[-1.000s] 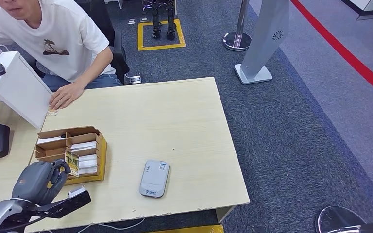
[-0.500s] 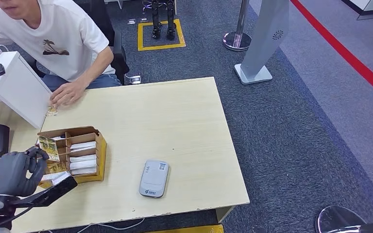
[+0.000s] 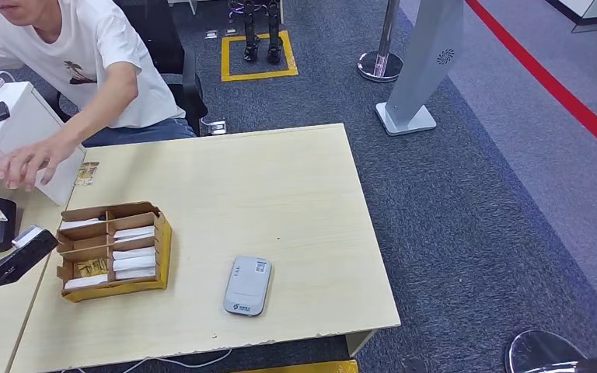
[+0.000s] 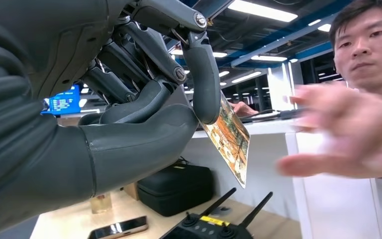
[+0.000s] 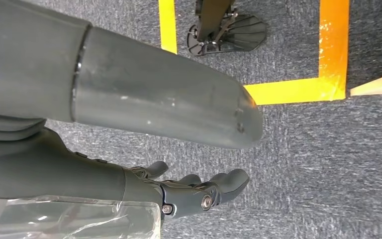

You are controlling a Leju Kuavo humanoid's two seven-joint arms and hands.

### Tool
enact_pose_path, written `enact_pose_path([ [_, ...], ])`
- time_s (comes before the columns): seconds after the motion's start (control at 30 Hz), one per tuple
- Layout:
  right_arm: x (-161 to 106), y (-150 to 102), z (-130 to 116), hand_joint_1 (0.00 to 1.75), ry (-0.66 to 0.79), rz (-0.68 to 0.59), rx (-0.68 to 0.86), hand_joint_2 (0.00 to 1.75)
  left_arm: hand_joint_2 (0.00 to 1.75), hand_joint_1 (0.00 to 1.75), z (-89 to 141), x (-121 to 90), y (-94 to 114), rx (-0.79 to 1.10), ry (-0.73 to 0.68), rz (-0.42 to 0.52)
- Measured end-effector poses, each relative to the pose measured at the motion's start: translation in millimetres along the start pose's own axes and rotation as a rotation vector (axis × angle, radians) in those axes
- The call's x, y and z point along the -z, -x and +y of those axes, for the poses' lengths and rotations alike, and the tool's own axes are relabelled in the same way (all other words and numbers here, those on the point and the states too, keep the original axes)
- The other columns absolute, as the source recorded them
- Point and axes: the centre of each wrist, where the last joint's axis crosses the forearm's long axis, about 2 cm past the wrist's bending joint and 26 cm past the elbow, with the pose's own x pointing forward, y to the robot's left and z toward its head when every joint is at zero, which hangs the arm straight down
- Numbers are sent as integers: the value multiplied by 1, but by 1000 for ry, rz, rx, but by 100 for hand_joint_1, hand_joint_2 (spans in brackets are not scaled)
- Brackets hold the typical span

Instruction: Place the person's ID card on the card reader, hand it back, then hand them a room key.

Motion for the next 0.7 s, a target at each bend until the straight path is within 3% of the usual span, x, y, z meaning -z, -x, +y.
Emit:
enact_pose_path([
  [0.33,3,-12,-1,0,-7,-20,-16,0,175,175,-12,52,-31,-65,28,22],
  [0.7,3,-13,-1,0,-2,-19,-24,0,175,175,-26,61,-55,-114,72,6],
])
